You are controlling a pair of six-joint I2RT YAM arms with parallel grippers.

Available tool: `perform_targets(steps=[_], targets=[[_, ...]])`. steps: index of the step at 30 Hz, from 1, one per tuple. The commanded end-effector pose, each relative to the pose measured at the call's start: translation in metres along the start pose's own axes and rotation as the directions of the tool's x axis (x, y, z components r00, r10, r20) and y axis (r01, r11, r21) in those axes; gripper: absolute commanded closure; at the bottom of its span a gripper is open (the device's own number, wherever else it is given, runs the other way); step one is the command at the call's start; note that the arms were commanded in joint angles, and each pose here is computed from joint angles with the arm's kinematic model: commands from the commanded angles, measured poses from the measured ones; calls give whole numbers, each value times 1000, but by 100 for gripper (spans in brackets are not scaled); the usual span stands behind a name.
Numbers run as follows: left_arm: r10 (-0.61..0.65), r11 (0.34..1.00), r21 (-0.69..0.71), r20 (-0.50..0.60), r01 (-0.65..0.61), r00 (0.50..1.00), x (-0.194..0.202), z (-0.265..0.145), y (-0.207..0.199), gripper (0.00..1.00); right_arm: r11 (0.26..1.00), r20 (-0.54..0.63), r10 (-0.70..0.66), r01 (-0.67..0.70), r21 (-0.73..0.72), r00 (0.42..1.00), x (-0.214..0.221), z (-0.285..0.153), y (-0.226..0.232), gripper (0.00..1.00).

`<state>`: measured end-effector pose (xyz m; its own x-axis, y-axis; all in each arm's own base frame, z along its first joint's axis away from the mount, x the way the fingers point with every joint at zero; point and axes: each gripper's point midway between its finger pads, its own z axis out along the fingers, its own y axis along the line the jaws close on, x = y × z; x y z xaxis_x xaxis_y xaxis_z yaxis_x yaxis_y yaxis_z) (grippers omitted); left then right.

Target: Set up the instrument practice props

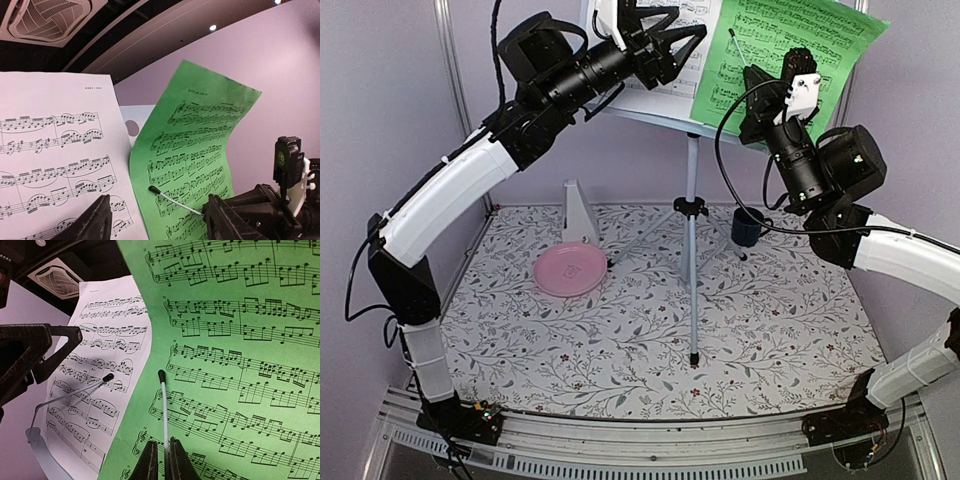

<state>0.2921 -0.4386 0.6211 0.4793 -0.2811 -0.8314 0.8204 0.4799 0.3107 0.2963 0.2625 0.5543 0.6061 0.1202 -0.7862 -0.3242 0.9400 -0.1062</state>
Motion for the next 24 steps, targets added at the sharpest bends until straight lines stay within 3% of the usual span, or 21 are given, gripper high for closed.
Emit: perform_targets(steps=[1,5,8,12,19,24], targets=[[-1,1000,-22,24,1,1000,-13,-6,1,34,1000,-41,1,-2,-13,999,17,-6,6,87],[-10,999,-30,14,10,1000,-11,-9,1,33,1000,-45,-4,4,-2,999,18,-7,3,87],[-13,999,-34,-3,13,1000,-7,-12,1,33,1000,-45,-3,3,1,999,17,-8,2,75],[-19,999,-35,-24,18,1000,-3,-15,0,32,1000,-34,1,-1,-1,999,11,-8,1,71],[-27,999,-31,-54,26,998,8,-21,-3,31,1000,-28,-14,14,13,999,5,-7,-3,74],[-56,996,-76,-113,48,992,27,-25,1,37,1000,-52,-23,23,9,998,14,-6,0,76]])
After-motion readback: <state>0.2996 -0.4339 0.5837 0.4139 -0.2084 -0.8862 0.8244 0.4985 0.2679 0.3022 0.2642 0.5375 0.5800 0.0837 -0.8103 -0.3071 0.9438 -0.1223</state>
